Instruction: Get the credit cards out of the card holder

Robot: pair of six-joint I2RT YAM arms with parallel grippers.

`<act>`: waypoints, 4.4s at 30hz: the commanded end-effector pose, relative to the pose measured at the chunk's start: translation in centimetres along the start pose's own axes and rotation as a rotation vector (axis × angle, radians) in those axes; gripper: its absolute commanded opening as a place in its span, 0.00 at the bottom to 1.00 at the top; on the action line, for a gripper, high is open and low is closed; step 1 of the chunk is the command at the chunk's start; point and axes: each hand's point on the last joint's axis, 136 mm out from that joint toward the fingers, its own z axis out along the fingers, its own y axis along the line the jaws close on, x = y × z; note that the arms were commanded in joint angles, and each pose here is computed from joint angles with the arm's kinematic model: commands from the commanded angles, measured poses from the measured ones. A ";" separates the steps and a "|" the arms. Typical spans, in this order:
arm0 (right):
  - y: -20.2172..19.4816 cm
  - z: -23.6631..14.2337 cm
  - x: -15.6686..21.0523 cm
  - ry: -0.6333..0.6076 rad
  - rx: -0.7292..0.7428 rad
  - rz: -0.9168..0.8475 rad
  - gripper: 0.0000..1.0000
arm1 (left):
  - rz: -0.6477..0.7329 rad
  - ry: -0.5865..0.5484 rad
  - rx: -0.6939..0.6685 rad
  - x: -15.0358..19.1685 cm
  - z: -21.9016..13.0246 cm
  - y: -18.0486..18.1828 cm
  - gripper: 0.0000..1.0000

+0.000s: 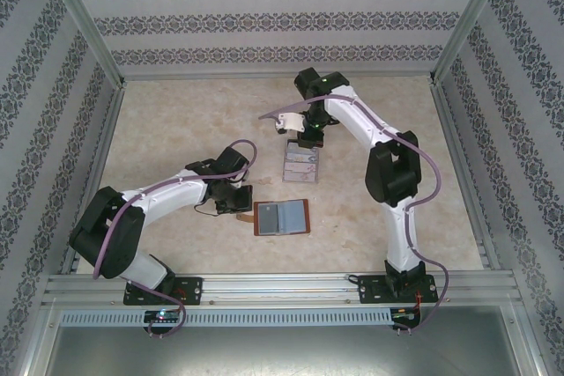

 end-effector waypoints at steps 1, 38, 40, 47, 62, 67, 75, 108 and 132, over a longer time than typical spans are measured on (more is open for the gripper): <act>1.2 0.3 0.1 0.008 -0.078 -0.008 0.00 | -0.025 -0.015 -0.006 -0.1 -0.3 0.6 0.05; -2.6 -2.5 -0.6 -0.012 0.194 0.170 0.21 | -0.039 0.000 0.078 -0.5 0.1 -0.5 0.05; -2.9 -3.1 -0.9 -0.055 0.247 0.253 0.21 | -0.038 0.002 0.099 -0.6 0.2 -0.9 0.05; -2.0 -4.5 -1.5 -0.218 0.322 0.540 0.19 | -0.037 0.012 0.127 -0.5 0.5 -1.4 0.05; 6.7 -1.7 -3.8 -0.434 0.044 1.135 0.11 | -0.038 0.084 0.107 1.3 2.2 0.0 0.04; 9.5 -0.4 -5.1 -0.473 -0.091 1.295 0.09 | -0.034 0.102 0.107 1.6 2.6 0.1 0.04; 14.0 3.0 -6.3 -0.399 -0.283 1.431 0.10 | -0.042 0.120 0.086 2.4 3.1 1.0 0.04; 19.2 11.0 -5.9 -0.026 -0.163 1.473 0.31 | -0.039 0.125 0.094 3.1 3.2 1.3 0.04; 18.8 10.1 -3.1 0.115 0.071 1.403 0.53 | -0.038 0.118 0.102 3.2 2.9 1.2 0.04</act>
